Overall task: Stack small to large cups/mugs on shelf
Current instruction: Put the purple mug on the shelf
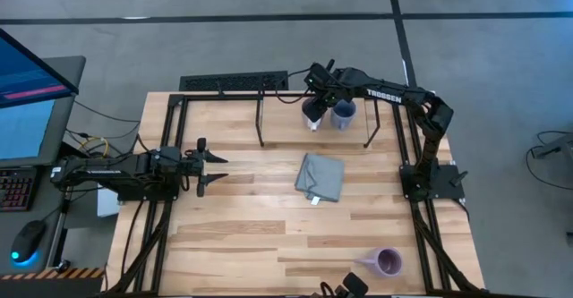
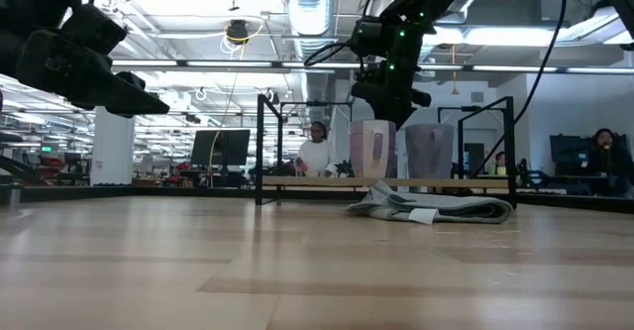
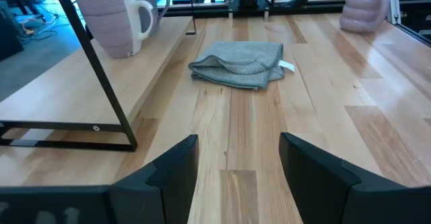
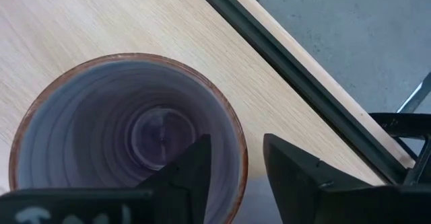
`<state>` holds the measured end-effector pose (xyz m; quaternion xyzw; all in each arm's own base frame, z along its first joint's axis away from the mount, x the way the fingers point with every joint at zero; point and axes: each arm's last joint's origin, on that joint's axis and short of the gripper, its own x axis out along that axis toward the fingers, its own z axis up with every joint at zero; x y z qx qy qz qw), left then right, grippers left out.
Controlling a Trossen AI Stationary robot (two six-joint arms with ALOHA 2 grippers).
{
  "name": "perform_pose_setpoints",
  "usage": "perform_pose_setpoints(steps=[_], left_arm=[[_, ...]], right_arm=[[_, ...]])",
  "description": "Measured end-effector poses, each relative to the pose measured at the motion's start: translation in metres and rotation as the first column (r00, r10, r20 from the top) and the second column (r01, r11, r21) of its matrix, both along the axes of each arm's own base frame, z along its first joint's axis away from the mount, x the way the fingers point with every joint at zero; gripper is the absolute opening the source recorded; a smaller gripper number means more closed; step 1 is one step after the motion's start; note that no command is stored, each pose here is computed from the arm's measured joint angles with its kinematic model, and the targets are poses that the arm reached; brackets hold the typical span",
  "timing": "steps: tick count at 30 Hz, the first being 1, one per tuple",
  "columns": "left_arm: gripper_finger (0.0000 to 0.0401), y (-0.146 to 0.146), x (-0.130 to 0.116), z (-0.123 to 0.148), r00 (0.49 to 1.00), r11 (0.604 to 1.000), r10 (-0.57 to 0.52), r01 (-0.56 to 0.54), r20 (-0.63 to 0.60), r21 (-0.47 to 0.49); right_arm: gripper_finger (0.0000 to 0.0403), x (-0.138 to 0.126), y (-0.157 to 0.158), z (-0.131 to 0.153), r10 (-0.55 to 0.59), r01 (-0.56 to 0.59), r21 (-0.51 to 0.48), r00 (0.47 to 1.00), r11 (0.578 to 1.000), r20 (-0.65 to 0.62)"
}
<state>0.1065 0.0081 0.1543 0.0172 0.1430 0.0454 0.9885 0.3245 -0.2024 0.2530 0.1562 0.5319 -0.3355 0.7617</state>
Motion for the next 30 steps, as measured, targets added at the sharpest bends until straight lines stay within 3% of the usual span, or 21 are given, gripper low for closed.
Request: perform_pose_setpoints(steps=[17,25,30], left_arm=[[0.0199,0.000,0.000,0.000,1.000,1.000,0.000,0.000,0.000,-0.002],[0.0199,0.000,0.000,0.000,1.000,1.000,0.001,-0.001,0.001,-0.001],[0.0199,0.000,0.000,0.000,1.000,1.000,0.001,-0.001,0.001,-0.001]], right_arm=[[0.0163,0.006,0.006,0.060,0.024,-0.022,-0.099,1.000,0.995,0.012],[0.0161,0.012,0.031,0.113,0.124,-0.113,-0.155,0.990,0.981,0.061],[0.0159,-0.001,0.052,0.159,0.185,-0.157,-0.214,0.976,0.964,0.119]])
